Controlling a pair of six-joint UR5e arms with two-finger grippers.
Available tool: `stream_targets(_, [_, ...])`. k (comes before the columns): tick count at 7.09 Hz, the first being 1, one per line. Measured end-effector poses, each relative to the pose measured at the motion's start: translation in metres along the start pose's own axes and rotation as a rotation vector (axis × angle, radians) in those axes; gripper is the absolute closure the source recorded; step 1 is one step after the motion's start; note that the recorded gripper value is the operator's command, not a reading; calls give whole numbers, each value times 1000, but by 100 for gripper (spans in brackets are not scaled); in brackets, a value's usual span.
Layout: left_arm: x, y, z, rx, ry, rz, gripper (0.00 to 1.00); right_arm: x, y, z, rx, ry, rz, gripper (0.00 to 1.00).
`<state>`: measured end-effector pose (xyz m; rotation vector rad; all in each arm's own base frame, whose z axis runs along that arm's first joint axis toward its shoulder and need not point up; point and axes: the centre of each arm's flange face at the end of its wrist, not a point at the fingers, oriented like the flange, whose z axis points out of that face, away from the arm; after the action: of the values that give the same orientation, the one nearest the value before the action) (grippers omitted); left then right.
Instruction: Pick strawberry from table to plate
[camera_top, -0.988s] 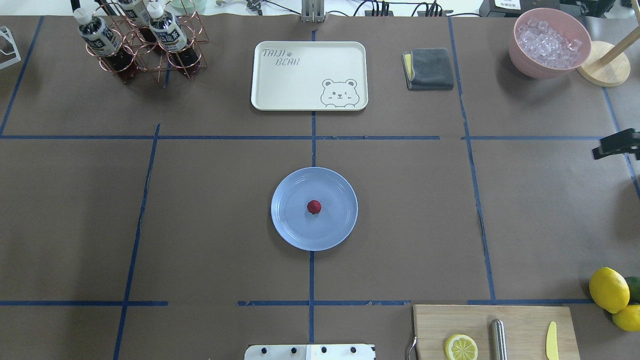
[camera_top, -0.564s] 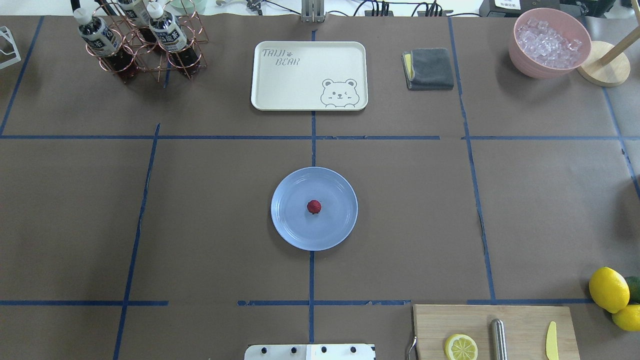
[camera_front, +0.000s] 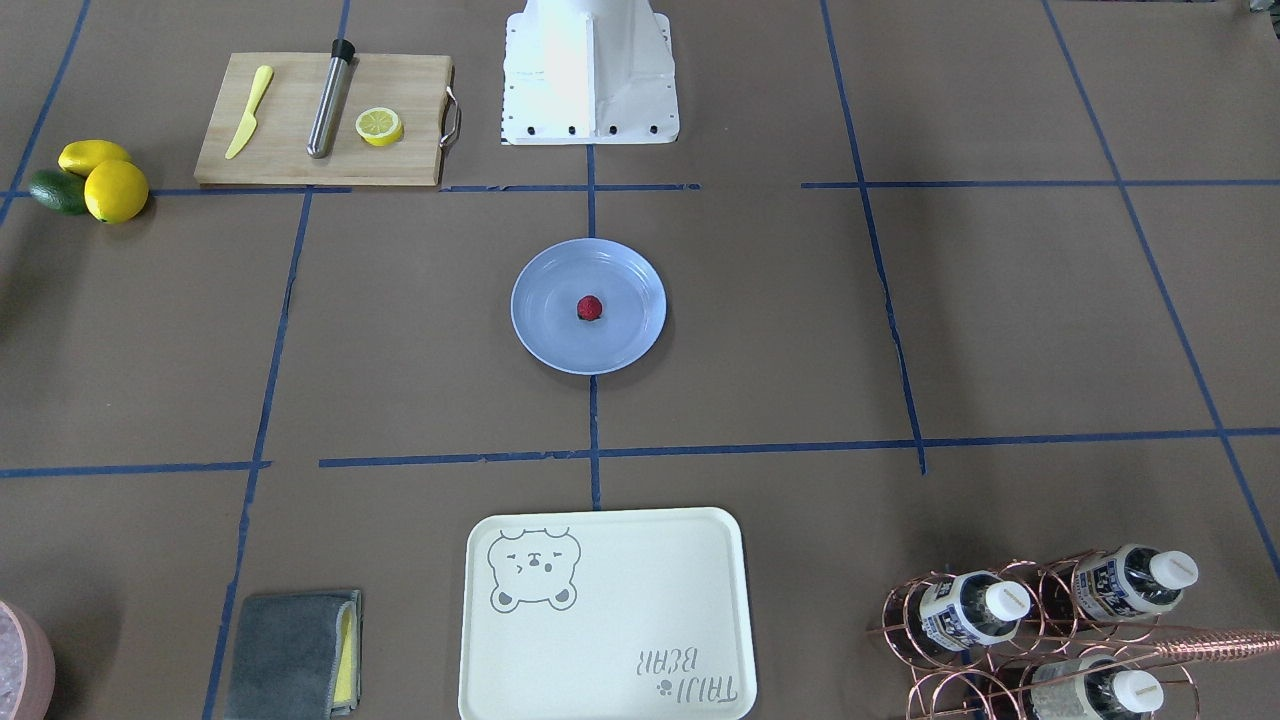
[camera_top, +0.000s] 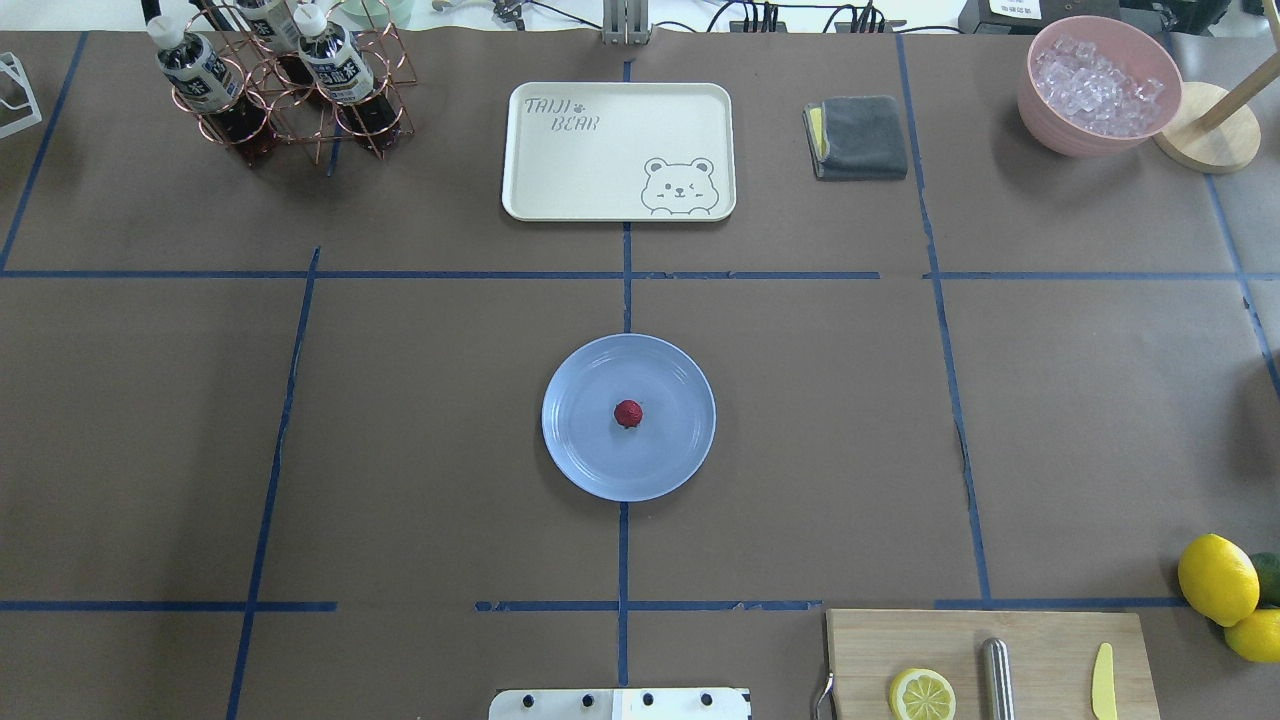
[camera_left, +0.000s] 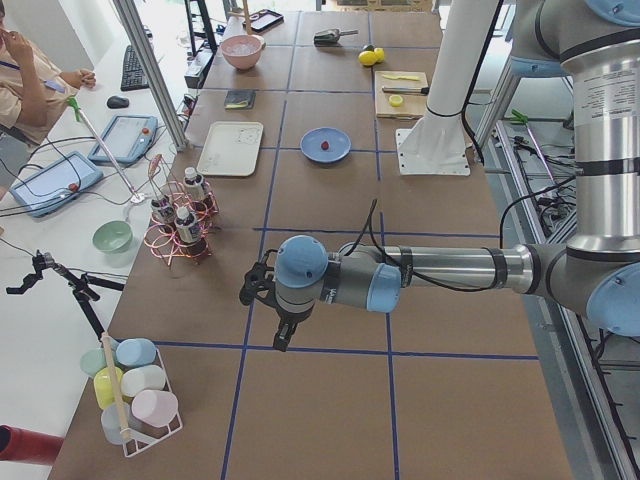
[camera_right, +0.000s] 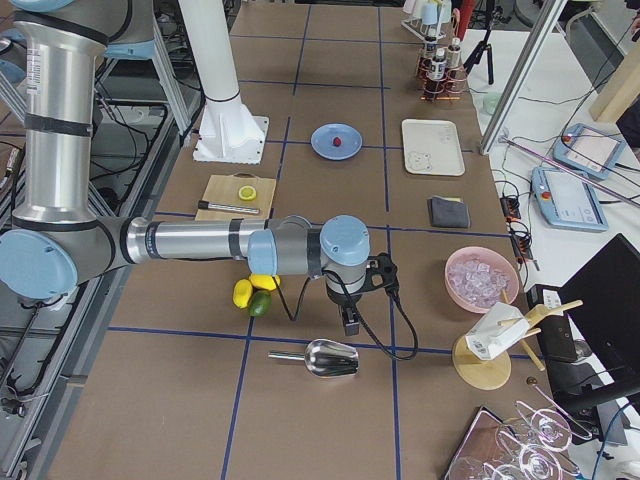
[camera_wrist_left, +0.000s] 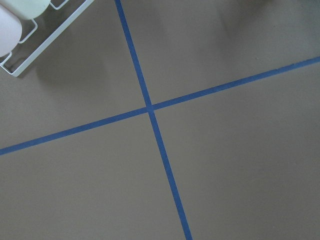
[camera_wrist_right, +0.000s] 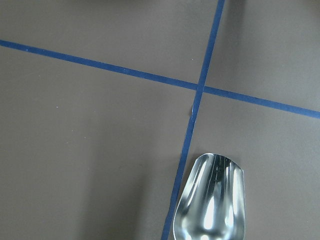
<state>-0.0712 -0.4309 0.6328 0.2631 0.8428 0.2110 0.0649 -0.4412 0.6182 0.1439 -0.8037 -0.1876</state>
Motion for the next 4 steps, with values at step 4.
stream_targets(4, [3,4,-3,17,-41,35,0,-7,-9,31,-62,-11,-21,0])
